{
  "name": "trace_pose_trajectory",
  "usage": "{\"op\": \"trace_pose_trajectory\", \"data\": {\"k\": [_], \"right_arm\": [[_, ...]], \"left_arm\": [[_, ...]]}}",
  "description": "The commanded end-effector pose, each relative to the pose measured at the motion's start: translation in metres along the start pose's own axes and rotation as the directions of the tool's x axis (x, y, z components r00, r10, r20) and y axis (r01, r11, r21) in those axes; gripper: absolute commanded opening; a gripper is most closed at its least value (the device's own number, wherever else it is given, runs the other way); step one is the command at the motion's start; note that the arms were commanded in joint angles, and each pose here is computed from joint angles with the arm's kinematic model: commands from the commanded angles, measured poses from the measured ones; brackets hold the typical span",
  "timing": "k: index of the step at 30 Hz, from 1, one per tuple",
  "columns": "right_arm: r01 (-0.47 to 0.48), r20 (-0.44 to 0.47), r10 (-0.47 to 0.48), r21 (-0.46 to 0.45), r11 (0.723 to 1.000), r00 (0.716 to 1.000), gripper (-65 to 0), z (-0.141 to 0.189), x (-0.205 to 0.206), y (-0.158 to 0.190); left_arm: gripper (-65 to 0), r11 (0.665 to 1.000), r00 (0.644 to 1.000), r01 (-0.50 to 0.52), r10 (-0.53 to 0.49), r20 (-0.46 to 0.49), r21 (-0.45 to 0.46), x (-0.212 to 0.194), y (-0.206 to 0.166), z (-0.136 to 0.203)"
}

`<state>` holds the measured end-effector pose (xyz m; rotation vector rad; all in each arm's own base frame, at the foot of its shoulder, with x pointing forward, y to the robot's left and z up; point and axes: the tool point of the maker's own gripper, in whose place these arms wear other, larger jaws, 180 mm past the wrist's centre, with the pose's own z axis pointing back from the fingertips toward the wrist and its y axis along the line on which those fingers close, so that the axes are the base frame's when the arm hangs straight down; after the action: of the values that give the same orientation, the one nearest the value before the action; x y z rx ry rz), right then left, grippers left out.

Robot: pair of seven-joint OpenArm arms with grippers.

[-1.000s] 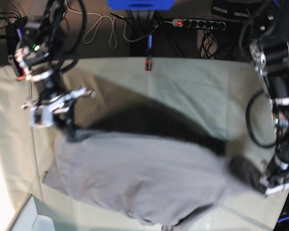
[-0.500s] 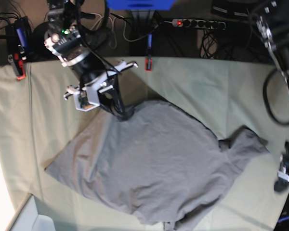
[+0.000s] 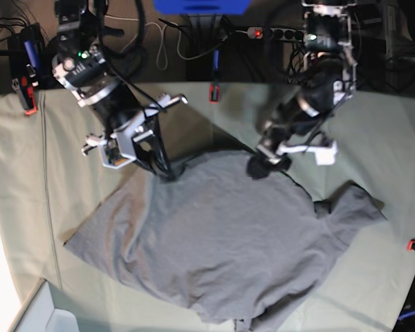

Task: Layout the t-shirt on the table in an organized manner, then fold the t-shirt properly
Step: 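Lay the shirt flat and release it from both grippers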

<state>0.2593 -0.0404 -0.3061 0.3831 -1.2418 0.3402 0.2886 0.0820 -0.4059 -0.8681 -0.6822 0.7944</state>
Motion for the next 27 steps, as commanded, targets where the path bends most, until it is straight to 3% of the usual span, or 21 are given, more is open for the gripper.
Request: {"op": "trace_pose_trajectory", "data": {"k": [1,17,19,23,26,27], "right_arm": [[-0.001,0.049,0.001,0.006,1.0,0.999,-65.0,0.002,0.013,0.001],[-0.007,0.032,0.007,0.008,1.0,0.999,-65.0,0.005,0.007,0.001],[-0.006,0.03,0.005,0.008,1.0,1.0,-65.0,0.006,0.006,0.001],[0.005,0.017,-0.005,0.011,1.0,1.0,-65.0,0.01,0.0,0.004],[0.014,0.01,-0.014,0.013,1.0,1.0,-65.0,0.012,-0.003,0.007],[0.015,0.01,-0.015,0.029,0.999,1.0,-65.0,0.01,-0.002,0.012]], "left_arm": [[-11.6,1.0,1.0,0.015,-0.015,0.017,-0.024,0.006,-0.007,0.001],[-12.6,1.0,0.988,-0.003,0.001,-0.152,-0.011,-0.046,-0.007,-0.041],[-21.5,1.0,0.99,-0.004,0.002,-0.144,-0.012,-0.042,-0.008,-0.043],[-65.0,1.0,0.993,-0.018,0.018,-0.117,-0.003,-0.027,-0.006,-0.05],[-62.0,0.999,0.996,-0.034,0.035,-0.087,0.009,-0.009,-0.001,-0.051],[-64.3,0.999,0.997,-0.04,0.041,-0.071,0.011,-0.003,0.001,-0.05]]}}
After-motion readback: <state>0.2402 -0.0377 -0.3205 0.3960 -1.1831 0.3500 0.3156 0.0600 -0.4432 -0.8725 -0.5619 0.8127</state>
